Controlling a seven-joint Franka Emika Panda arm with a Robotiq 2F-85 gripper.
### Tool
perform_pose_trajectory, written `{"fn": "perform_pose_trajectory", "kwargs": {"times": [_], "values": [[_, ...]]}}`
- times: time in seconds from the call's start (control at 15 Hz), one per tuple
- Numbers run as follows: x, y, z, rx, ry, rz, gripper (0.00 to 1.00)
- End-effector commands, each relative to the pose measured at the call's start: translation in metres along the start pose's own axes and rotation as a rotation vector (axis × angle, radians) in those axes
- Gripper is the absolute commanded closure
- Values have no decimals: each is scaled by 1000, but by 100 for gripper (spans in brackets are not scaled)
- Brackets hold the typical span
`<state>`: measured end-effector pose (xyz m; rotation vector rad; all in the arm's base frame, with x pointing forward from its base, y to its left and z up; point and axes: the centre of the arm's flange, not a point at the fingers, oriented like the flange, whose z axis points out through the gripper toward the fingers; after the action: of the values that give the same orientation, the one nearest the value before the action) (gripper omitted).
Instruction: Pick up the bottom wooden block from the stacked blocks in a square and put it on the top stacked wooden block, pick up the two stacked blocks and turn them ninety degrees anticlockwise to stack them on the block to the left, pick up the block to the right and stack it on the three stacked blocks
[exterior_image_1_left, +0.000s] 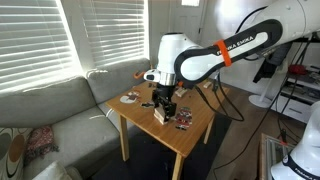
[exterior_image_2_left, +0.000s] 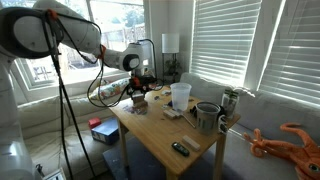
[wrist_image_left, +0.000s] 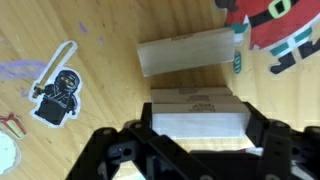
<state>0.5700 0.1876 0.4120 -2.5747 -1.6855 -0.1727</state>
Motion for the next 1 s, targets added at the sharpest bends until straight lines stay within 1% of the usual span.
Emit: {"fn": "perform_pose_trajectory", "kwargs": {"times": [0.0,0.2,0.93], "values": [[-3,1,-1,28,-2,-11,40],[-3,2,-2,17,9,-8,40],[-2,5,0,22,13,-4,40]]}}
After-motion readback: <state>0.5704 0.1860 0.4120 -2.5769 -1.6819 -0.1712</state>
